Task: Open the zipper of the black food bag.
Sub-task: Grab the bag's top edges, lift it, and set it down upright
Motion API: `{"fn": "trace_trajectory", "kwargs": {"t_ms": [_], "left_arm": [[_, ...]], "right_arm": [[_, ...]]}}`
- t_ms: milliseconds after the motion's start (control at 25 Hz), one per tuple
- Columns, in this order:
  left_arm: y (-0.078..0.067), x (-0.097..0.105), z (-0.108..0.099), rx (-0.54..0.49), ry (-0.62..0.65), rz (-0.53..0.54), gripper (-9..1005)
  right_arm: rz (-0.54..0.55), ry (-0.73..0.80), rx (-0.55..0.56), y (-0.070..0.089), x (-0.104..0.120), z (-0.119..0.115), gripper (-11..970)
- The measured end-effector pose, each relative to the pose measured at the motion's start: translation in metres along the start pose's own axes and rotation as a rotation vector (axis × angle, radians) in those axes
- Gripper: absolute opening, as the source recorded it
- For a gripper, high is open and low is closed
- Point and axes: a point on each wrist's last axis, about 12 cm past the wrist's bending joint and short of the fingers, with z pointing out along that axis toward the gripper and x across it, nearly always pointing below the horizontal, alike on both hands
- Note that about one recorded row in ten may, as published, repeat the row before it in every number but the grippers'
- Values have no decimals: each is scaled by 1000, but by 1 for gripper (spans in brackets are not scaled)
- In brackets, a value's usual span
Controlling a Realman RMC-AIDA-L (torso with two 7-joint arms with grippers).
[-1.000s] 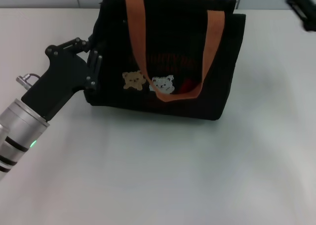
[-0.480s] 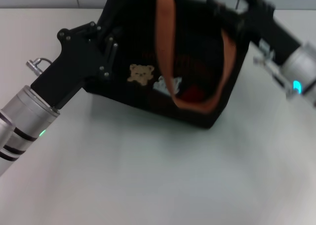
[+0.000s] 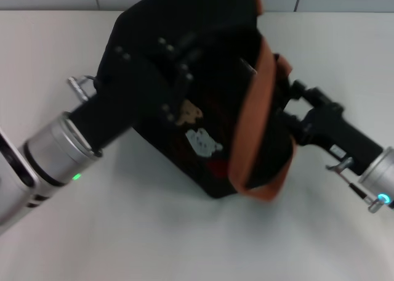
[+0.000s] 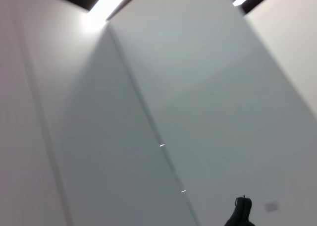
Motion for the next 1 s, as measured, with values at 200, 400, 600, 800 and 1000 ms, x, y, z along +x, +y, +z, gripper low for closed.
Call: {"fn": "trace_trajectory", "kwargs": {"t_ms": [200, 400, 600, 800, 1000], "left_arm": [[-16, -2, 7, 66, -32, 64, 89], [-18, -1, 7, 69, -25, 58, 89], [-22, 0, 2, 58, -5, 46, 89], [-26, -1, -5, 47, 8, 38, 89], [-29, -2, -11, 33, 12, 48, 89]], "right_arm": [[16, 109, -90, 11, 8, 15, 833], [-1, 159, -156, 21, 9, 30, 835], [-11, 186, -179, 25, 9, 40, 835], [12, 94, -128, 18, 15, -8, 835], [2, -127, -32, 16, 6, -64, 835]]}}
